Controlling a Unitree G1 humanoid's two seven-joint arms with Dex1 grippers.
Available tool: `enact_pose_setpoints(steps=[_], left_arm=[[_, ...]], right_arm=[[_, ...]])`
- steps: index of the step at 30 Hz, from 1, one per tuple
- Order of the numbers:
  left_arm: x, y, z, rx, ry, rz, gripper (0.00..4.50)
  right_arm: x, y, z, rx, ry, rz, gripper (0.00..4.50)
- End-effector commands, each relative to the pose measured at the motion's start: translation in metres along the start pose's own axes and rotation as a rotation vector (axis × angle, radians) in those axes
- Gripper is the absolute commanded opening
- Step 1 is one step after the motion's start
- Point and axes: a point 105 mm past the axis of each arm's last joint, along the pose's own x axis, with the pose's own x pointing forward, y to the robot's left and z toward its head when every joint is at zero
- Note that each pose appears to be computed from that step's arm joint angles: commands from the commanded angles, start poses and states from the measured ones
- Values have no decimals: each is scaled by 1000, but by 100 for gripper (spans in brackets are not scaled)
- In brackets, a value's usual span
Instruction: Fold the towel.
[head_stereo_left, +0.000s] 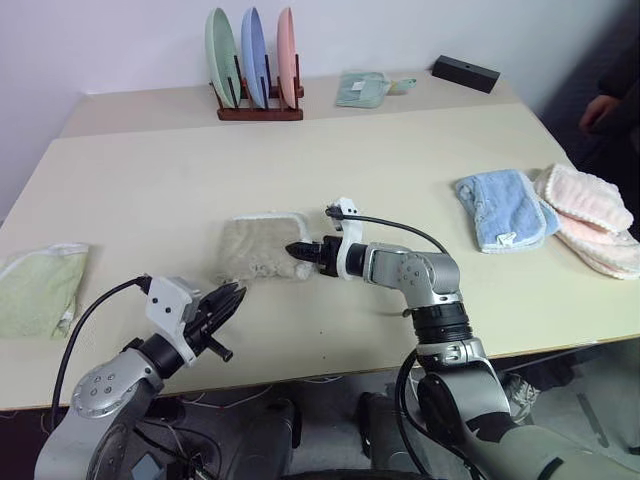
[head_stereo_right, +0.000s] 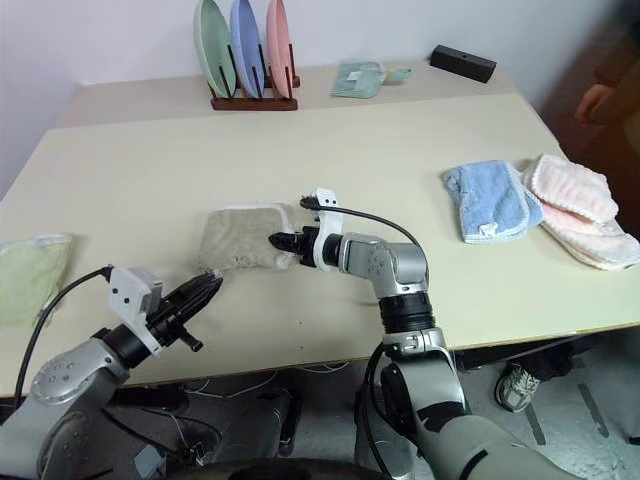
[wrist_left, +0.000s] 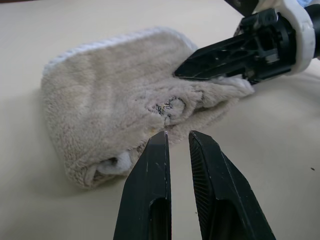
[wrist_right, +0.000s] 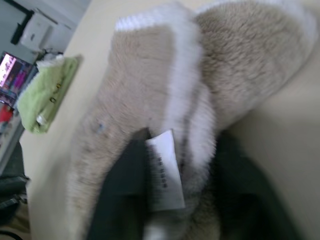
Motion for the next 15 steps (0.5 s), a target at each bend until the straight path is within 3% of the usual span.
enact_pose_setpoints(steps=[1, 5, 8, 15], left_arm=[[1, -5, 8, 16, -30, -10, 60], [9, -10, 8, 26, -28, -34, 60], [20, -15, 13, 20, -55, -55, 60], [44, -27, 17, 17, -73, -149, 60]], right_arm=[[-3, 19, 20, 7, -69, 70, 2], [-32, 21, 57, -92, -242, 45, 2], [-88, -3, 107, -211, -463, -139, 2], [-203, -48, 164, -198, -812, -497, 2]])
